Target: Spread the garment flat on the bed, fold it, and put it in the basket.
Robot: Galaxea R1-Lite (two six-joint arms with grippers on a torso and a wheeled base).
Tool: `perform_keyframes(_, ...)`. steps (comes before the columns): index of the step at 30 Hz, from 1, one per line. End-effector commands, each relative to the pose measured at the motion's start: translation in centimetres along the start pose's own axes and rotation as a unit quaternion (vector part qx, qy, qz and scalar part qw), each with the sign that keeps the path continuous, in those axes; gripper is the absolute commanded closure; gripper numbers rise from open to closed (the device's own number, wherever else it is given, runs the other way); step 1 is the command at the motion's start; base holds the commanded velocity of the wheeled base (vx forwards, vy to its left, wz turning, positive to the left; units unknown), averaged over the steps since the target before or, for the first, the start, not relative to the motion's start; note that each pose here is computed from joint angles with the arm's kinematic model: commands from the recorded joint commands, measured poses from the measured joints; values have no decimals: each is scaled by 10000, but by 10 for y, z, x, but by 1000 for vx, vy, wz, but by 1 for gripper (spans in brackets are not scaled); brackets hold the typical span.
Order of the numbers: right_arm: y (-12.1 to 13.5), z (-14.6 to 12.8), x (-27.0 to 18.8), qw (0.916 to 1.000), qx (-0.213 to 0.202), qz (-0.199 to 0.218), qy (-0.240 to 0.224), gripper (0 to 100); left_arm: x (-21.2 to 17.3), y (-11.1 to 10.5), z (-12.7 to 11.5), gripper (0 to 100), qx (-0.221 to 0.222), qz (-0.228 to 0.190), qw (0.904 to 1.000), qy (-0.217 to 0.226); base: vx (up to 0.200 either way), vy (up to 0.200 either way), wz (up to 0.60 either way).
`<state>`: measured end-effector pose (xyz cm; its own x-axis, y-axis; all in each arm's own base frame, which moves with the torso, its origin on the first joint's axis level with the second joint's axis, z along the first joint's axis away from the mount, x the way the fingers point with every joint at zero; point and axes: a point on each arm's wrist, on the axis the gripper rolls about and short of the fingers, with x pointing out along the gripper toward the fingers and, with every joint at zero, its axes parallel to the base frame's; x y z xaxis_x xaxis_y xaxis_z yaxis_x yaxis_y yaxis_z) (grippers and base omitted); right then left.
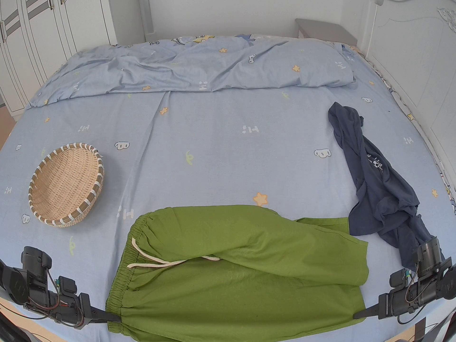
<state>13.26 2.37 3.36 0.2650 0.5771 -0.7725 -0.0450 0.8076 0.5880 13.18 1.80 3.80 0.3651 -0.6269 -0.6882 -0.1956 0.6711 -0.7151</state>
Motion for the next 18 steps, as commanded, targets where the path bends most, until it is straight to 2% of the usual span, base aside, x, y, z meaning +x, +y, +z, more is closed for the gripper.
perform_keyframes(1, 0, -13, -1, 9999, -26, -28, 165, 100, -12, -9, 7, 100, 380, 7, 9992, -149, 0, 0, 0)
perform_keyframes(3, 0, -16, -1, 9997, -70, -40, 209, 100, -12, -8, 6, 100, 413, 24, 9991, -73, 0, 0, 0)
perform_keyframes(5, 0, -17, 0, 9994, -195, -174, 234, 100, -11, -5, 2, 100, 710, 52, 9974, 146, 0, 0, 0)
perform_keyframes(9, -2, -17, 2, 9989, -218, -327, 275, 100, -4, 2, 0, 100, 762, 84, 9959, 475, 0, 0, 0)
perform_keyframes(13, -3, -21, 2, 9987, -172, -359, 331, 100, -3, 6, -1, 100, 823, 319, 9945, 559, 0, 0, 0)
perform_keyframes(18, -4, -22, 2, 9984, -165, -424, 347, 100, -1, 6, -4, 100, 839, 364, 9936, 656, 0, 0, 0)
